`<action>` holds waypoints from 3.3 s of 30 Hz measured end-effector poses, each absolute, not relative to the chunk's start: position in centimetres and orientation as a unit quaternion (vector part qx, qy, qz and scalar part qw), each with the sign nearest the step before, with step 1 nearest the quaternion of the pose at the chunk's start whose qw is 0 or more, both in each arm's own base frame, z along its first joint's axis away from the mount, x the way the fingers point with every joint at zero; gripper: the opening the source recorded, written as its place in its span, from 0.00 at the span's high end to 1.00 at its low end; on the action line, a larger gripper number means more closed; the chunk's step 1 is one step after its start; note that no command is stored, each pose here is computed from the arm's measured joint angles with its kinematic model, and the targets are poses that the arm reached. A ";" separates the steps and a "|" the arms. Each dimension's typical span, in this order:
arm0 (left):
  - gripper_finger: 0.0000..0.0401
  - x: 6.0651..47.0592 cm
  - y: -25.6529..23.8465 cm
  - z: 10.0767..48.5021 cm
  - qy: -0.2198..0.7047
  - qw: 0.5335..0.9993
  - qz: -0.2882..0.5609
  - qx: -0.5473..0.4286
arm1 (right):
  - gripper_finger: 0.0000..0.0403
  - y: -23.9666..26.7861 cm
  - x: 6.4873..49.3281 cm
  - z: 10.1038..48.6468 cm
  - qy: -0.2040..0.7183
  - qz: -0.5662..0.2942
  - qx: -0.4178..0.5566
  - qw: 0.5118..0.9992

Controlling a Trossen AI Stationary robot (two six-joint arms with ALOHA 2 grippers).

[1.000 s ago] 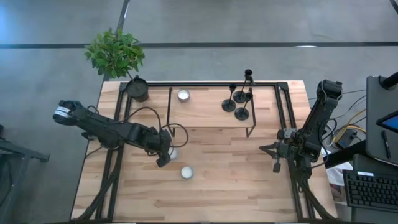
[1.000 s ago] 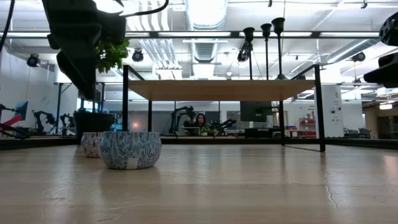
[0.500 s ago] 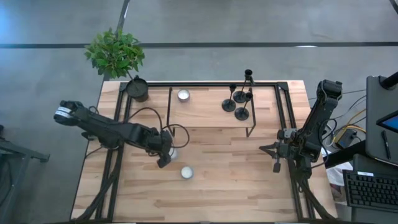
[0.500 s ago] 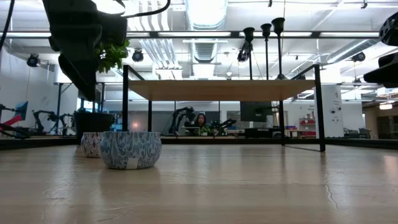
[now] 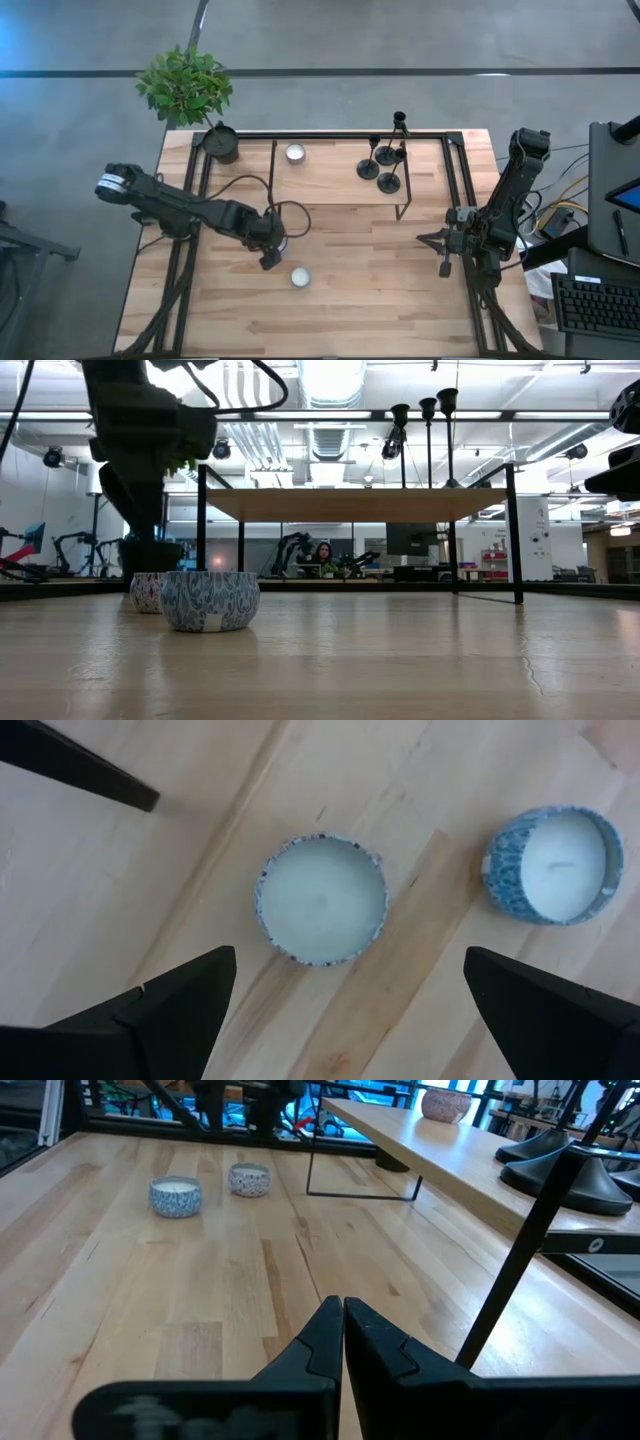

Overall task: Pick & Place candle stick holders
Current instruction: Put the red scented candle on the shelf

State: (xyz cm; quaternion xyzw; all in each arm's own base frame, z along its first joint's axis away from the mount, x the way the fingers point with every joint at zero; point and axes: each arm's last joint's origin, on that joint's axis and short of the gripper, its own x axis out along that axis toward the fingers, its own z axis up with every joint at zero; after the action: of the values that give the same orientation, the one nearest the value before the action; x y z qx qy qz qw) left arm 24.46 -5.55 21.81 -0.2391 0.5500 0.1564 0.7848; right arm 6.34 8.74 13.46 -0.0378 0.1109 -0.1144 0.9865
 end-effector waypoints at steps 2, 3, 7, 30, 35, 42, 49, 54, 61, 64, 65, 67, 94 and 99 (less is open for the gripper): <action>0.01 24.6 -5.4 21.8 0.546 0.786 0.158 -0.242 | 0.98 8.7 6.3 13.5 0.111 -0.114 -0.038 0.986; 0.01 24.6 -5.4 21.9 0.545 0.786 0.158 -0.244 | 0.98 8.7 6.3 13.5 0.111 -0.115 -0.038 0.986; 0.01 24.6 -5.4 21.9 0.542 0.785 0.164 -0.253 | 0.98 8.7 6.3 13.5 0.111 -0.114 -0.038 0.986; 0.01 26.8 -4.8 18.6 0.566 0.771 0.183 -0.227 | 0.98 8.7 6.3 13.5 0.111 -0.114 -0.038 0.986; 0.01 27.2 -4.9 17.9 0.575 0.769 0.174 -0.218 | 0.98 8.7 6.3 13.5 0.111 -0.114 -0.038 0.986; 0.01 27.6 -4.6 17.2 0.583 0.768 0.168 -0.207 | 0.98 8.7 6.3 13.5 0.111 -0.114 -0.038 0.986; 0.01 27.8 -4.4 16.5 0.598 0.758 0.160 -0.204 | 0.98 8.7 6.3 13.5 0.111 -0.115 -0.038 0.986; 0.01 28.0 -4.4 16.0 0.605 0.757 0.152 -0.194 | 0.98 8.7 6.3 13.5 0.111 -0.114 -0.038 0.986; 0.01 28.2 -4.3 15.5 0.612 0.755 0.143 -0.188 | 0.98 8.7 6.3 13.5 0.111 -0.114 -0.038 0.986; 0.01 28.2 -4.2 15.5 0.612 0.755 0.143 -0.187 | 0.98 8.7 6.3 13.5 0.111 -0.114 -0.038 0.986; 0.01 28.3 -4.2 15.5 0.612 0.755 0.143 -0.188 | 0.98 8.7 6.3 13.5 0.111 -0.114 -0.038 0.986; 0.01 28.3 -4.1 15.5 0.611 0.755 0.144 -0.189 | 0.98 8.7 6.3 13.5 0.111 -0.114 -0.038 0.986; 0.23 28.5 -3.9 15.6 0.602 0.757 0.152 -0.202 | 0.98 8.7 6.3 13.5 0.111 -0.114 -0.038 0.986; 0.22 28.5 -3.9 15.6 0.602 0.757 0.152 -0.202 | 0.98 8.7 6.3 13.5 0.111 -0.114 -0.038 0.986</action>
State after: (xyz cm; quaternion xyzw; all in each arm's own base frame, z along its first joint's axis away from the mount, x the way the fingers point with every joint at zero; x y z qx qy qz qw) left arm 28.46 -3.93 15.55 -0.2022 0.6022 0.1523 0.7572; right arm 6.34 8.75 13.46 -0.0380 0.1109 -0.1144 0.9865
